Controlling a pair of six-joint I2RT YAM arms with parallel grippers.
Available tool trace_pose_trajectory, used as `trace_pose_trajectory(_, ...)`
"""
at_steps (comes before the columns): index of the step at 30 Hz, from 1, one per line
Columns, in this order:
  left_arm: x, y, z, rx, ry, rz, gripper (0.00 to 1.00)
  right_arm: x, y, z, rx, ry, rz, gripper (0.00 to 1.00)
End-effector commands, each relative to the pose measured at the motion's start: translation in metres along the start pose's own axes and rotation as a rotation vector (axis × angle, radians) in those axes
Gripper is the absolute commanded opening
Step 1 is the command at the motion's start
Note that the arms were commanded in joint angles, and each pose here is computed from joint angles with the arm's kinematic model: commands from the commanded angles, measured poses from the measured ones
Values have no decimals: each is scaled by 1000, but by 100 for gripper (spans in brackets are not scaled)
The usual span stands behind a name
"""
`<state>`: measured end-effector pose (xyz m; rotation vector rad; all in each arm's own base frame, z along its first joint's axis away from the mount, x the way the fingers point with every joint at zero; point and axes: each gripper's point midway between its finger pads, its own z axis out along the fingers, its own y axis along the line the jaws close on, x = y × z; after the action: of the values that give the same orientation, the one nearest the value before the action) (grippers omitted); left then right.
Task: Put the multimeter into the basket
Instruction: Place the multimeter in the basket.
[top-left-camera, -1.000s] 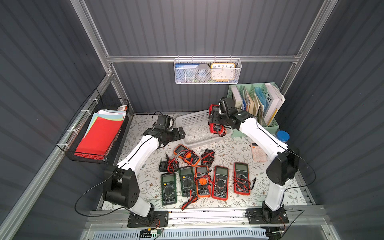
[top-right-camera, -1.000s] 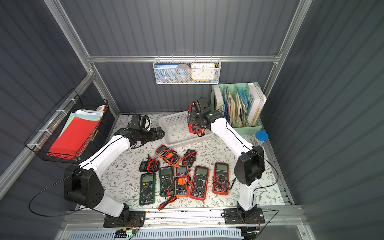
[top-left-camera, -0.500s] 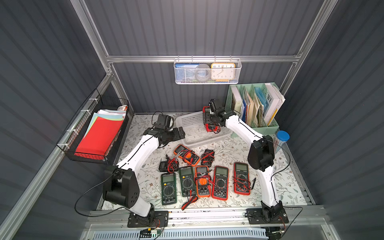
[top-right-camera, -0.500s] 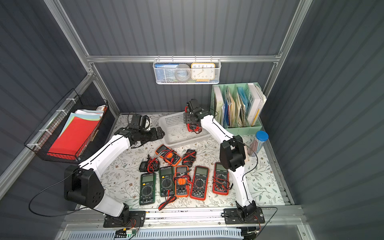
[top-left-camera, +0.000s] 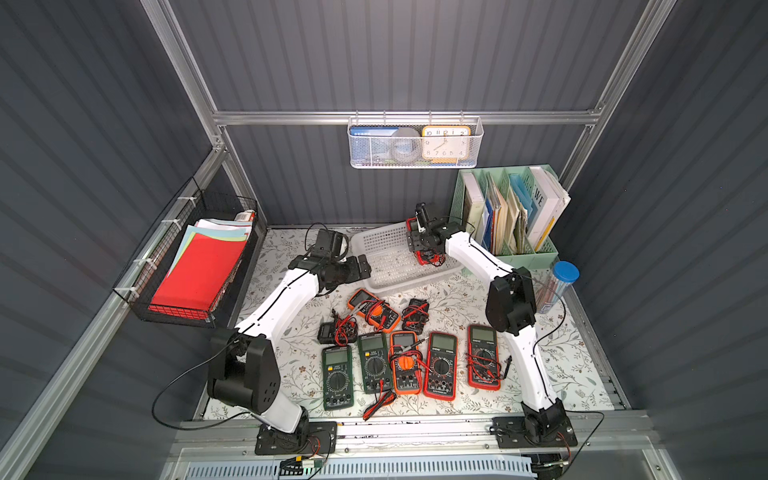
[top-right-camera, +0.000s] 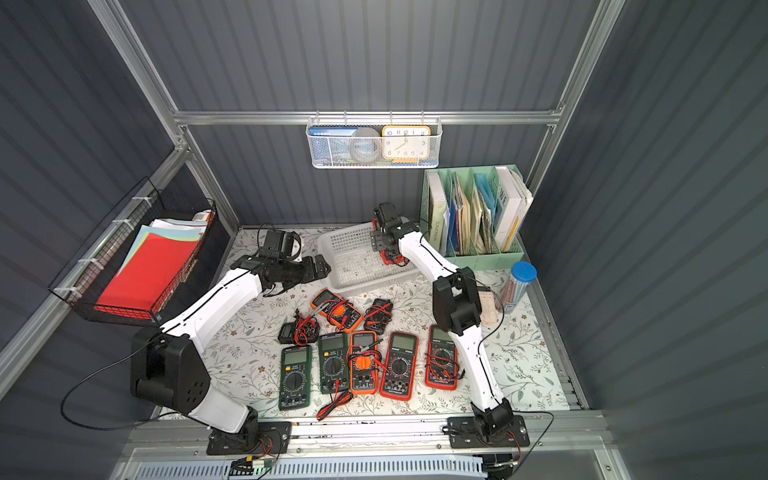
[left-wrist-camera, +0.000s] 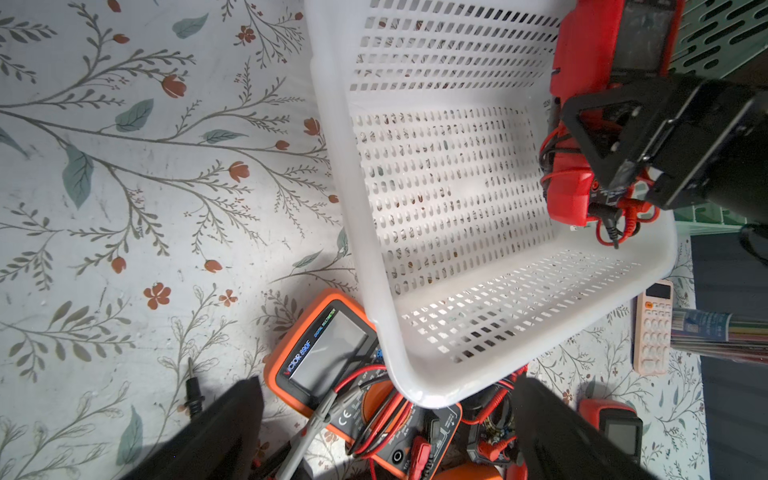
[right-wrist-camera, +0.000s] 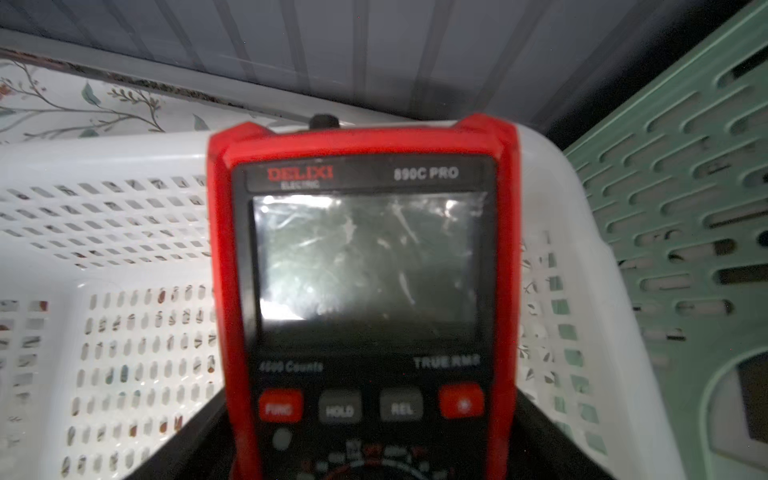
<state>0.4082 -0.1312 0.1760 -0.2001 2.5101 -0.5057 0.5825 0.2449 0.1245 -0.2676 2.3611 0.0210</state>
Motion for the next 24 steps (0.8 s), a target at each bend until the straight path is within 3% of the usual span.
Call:
trace_pose_trajectory(1,0,-6,2,14,14,0,99,-28,-12,-11,41,-77,-7,54)
trace_pose_trajectory(6,-1,-9,2,18,12,-1,99,-15,-17,0,66,-38,-10,59)
trace_pose_trajectory(11,-2,-11,3,19,11,4,99,-11,-28,3,117,-28,-10,87)
trace_pose_trajectory(13,-1,-12,3,19,12,5,99,-12,-31,2,133,-29,-9,93)
trace_pose_trajectory(18,-2,-14,2,22,11,9,99,-23,-35,-9,139,-51,-3,99)
trace_pose_trajectory(24,-2,-17,1,25,12,18,99,-40,-31,-42,82,-87,59,99)
